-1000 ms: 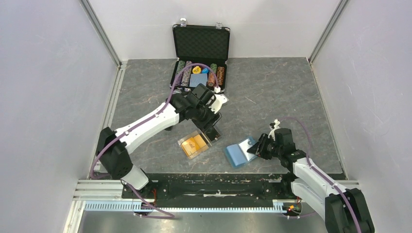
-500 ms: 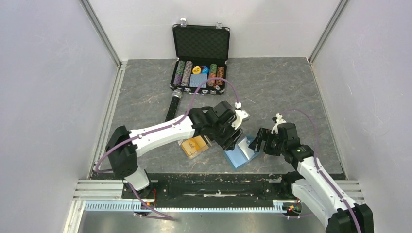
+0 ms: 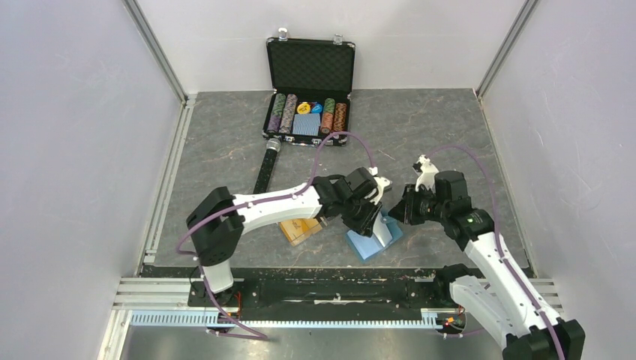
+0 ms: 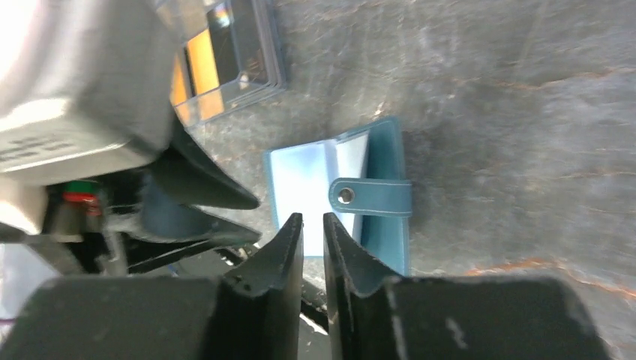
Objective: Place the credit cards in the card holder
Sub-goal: Place the card holder at the center of the board.
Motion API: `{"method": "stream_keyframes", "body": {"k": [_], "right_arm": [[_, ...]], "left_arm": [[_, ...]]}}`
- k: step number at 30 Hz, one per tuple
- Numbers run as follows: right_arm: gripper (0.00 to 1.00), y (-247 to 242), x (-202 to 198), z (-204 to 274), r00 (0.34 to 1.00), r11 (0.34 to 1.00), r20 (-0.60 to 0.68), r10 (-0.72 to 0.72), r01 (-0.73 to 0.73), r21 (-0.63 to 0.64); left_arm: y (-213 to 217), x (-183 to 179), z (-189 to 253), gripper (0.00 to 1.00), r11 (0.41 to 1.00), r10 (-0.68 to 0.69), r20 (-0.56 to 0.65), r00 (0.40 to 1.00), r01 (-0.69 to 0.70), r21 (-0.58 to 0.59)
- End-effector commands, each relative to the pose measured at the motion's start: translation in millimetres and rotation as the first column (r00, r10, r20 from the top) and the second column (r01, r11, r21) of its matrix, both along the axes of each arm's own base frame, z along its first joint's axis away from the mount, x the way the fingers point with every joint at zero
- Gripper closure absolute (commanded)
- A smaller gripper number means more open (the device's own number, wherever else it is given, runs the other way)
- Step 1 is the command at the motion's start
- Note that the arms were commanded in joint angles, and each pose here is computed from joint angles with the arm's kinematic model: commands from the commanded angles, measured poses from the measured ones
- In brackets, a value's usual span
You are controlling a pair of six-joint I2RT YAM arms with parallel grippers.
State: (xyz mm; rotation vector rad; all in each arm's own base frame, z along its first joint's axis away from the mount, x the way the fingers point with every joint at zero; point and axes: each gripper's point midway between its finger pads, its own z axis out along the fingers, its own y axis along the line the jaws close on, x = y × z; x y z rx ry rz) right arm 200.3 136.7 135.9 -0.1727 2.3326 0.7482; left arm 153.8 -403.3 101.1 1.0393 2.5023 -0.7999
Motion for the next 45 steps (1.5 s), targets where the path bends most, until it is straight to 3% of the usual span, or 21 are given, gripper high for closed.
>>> {"method": "stream_keyframes", "body": {"k": [1, 4, 7, 16, 22, 28, 39, 45], "right_arm": [[0.91, 21.2, -15.2, -16.6, 0.991, 0.988, -0.056, 0.120, -0.114, 0.105], [0.99, 29.2, -28.1, -39.4, 0.979, 0.976, -0.113, 0.170, -0.151, 0.159], [1.00, 31.1, -35.2, -57.1, 0.971, 0.972, -0.152, 0.187, -0.160, 0.170], [1.00, -9.7, -8.3, -116.3, 0.980, 0.994, -0.200, -0.019, -0.003, -0.108], [1.00, -41.0, -27.4, -159.5, 0.949, 0.958, -0.300, -0.096, 0.006, -0.286], [1.00, -42.7, -50.2, -159.6, 0.911, 0.961, -0.386, -0.145, 0.037, -0.275], [1.00, -5.9, -104.7, -164.5, 0.799, 0.989, -0.588, -0.125, 0.148, -0.009], [1.00, 3.1, -104.6, -153.5, 0.796, 0.984, -0.596, -0.104, 0.169, 0.054]], "left_arm": [[-15.9, 0.1, -18.6, 0.72, 0.994, 0.110, -0.089, 0.990, -0.111, -0.006], [-12.5, 0.0, -36.8, 0.84, 0.988, 0.153, -0.114, 0.982, -0.149, 0.044], [-7.1, -3.2, -52.6, 0.91, 0.983, 0.172, -0.137, 0.976, -0.160, 0.093], [8.2, -21.5, -92.4, 0.98, 0.966, 0.118, -0.166, 0.979, -0.074, 0.246], [23.1, -20.6, -111.8, 0.98, 0.938, 0.094, -0.145, 0.985, -0.039, 0.344], [36.3, -5.6, -115.0, 0.98, 0.903, 0.080, -0.066, 0.995, -0.044, 0.427], [46.3, 21.4, -122.6, 0.98, 0.851, 0.049, -0.001, 0.999, -0.042, 0.523], [49.0, 37.2, -117.2, 0.98, 0.846, 0.070, 0.023, 0.997, -0.072, 0.528]]}}
